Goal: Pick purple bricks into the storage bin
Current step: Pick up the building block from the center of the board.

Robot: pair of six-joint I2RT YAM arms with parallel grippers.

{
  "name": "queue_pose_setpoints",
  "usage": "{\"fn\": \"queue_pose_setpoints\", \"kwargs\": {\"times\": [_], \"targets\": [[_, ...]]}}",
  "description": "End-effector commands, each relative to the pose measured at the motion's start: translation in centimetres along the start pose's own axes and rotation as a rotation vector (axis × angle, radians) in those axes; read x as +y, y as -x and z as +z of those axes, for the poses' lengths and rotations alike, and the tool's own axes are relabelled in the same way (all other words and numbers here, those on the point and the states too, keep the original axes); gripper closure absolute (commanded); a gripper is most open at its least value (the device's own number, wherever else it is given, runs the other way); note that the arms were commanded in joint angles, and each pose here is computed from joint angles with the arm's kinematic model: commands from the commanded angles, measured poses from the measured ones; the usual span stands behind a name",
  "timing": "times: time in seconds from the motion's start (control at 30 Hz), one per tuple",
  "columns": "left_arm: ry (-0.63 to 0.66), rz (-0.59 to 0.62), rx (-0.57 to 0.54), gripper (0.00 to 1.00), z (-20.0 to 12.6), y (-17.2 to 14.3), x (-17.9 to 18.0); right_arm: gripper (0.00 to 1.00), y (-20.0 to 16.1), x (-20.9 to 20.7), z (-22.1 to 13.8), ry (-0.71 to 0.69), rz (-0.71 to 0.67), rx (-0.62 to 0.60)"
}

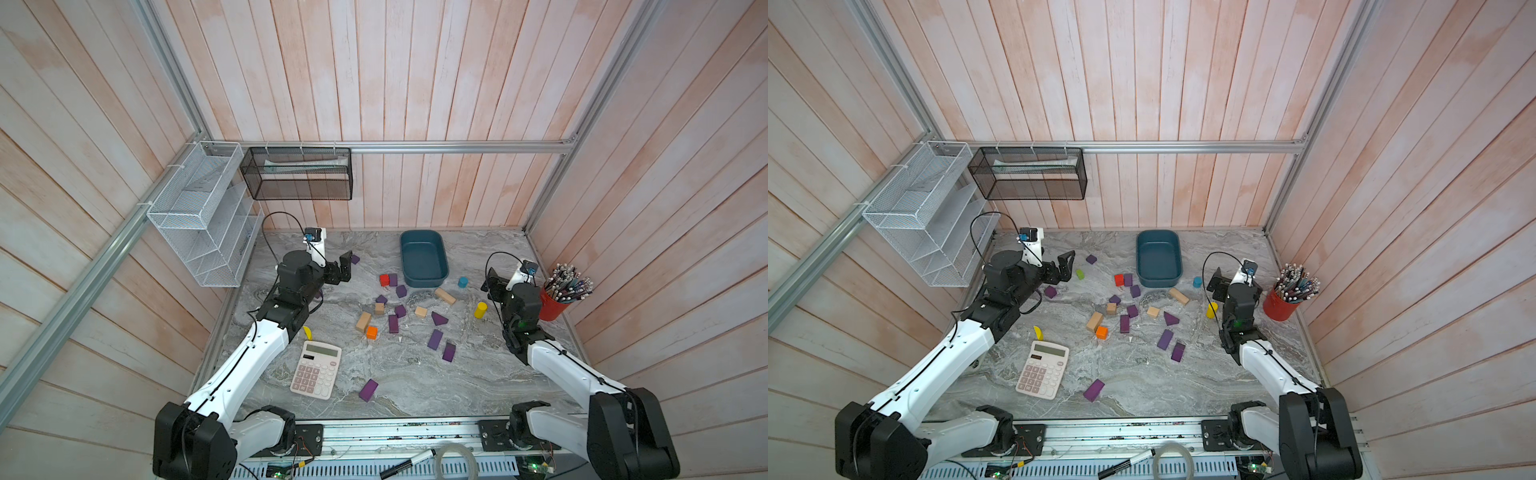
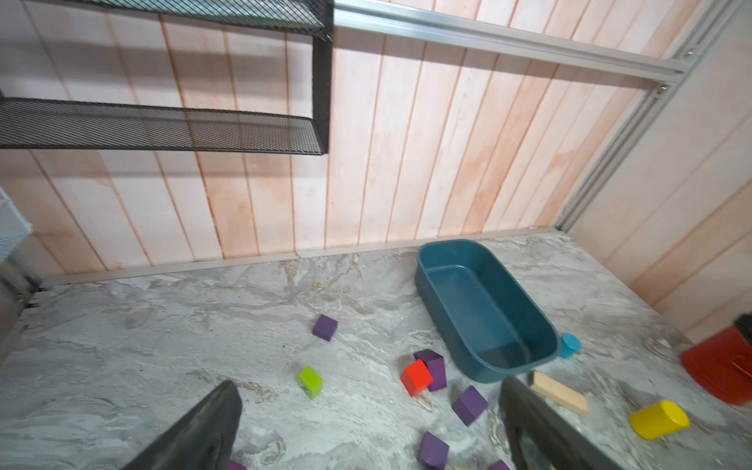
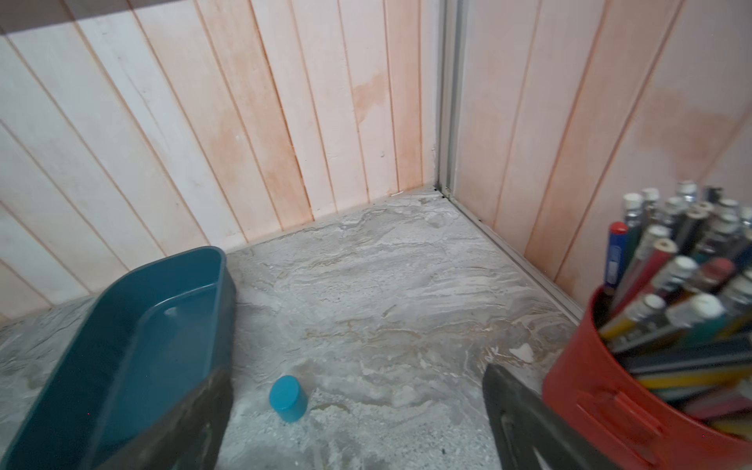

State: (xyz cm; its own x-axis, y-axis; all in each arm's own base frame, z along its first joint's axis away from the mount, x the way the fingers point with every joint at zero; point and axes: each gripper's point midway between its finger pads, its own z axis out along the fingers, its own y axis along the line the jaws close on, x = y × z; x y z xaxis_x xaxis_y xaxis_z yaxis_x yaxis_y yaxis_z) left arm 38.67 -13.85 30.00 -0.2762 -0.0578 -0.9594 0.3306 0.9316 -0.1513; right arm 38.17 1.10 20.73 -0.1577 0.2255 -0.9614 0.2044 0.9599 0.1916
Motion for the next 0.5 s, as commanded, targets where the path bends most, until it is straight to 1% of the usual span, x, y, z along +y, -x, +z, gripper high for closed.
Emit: {"fn": "queue_pose_setpoints", "kwargs": {"times": [0.0,0.13,0.23,0.4,0.47], "targets": [[-0.148,-0.063,0.076,0.0,0.2,-0.9,-2.9,0.02,0.1,1.9,-0.5,0.043,0.034,0.082],[-0.212,-0.117,0.142,0.0,1.1,-1.8,-4.2,0.02,0.7,4.1,-1.1,0.127,0.092,0.18],[-0.238,-0.171,0.192,0.0,1.7,-2.4,-4.8,0.02,1.4,5.8,-2.0,0.183,0.09,0.237],[-0.23,-0.243,0.312,0.0,3.1,-4.2,-4.9,0.02,2.8,7.2,-3.5,0.206,0.095,0.296],[-0.231,-0.26,0.362,0.0,3.5,-4.8,-5.1,0.02,2.7,7.8,-3.9,0.219,0.084,0.328]]}}
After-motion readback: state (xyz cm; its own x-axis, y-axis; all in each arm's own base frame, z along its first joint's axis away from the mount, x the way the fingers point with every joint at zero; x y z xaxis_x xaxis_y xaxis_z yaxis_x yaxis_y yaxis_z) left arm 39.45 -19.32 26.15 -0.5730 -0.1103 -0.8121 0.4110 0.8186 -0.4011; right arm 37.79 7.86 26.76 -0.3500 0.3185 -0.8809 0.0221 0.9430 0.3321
